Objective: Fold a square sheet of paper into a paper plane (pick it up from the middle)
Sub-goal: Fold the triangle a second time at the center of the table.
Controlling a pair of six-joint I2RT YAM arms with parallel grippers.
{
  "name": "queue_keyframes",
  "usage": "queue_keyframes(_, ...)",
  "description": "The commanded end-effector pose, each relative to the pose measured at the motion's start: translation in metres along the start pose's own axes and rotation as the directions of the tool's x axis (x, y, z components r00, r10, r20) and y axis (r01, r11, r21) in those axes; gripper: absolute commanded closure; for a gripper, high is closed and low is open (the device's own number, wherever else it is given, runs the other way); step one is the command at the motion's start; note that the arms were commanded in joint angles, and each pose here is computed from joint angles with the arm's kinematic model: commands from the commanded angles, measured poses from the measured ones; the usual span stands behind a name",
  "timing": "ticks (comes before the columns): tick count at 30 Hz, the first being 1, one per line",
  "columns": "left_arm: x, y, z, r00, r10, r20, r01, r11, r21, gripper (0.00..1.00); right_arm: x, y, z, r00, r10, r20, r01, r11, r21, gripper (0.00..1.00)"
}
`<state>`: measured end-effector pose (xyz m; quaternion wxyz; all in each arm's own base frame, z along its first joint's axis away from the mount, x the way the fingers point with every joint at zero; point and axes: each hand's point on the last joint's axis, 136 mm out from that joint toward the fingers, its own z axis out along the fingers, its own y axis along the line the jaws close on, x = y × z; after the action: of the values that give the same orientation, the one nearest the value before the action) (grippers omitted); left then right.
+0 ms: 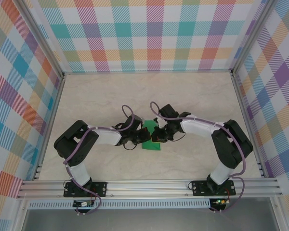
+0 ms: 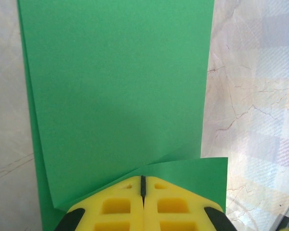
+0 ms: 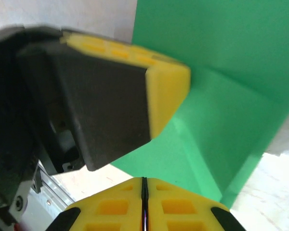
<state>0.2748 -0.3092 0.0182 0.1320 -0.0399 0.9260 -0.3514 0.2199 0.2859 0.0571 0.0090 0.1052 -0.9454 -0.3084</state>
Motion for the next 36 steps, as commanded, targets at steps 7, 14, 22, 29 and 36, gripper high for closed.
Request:
queue_keyframes(7,0.035,0.067,0.003,0.994,-0.083,-0.071,0.064,0.969,-0.238,1.0,0.015,-0.017,0.018,0.997,0.032,-0.074,-0.025,0.995,0.093,0.91)
queue_keyframes(14,0.036,0.071,0.003,0.993,-0.09,-0.074,0.068,0.964,-0.256,1.0,0.017,-0.029,0.023,0.995,0.049,-0.084,-0.037,0.988,0.148,0.91)
queue_keyframes(22,0.036,0.074,0.003,0.993,-0.092,-0.074,0.069,0.96,-0.272,1.0,0.02,-0.038,0.025,0.994,0.057,-0.097,-0.038,0.982,0.183,0.92)
queue_keyframes(29,0.036,0.075,0.004,0.993,-0.094,-0.071,0.071,0.959,-0.276,1.0,0.022,-0.042,0.028,0.992,0.062,-0.106,-0.04,0.98,0.197,0.92)
queue_keyframes(36,0.036,0.079,0.003,0.993,-0.098,-0.07,0.073,0.953,-0.293,1.0,0.022,-0.043,0.021,0.995,0.058,-0.083,-0.039,0.977,0.212,0.92)
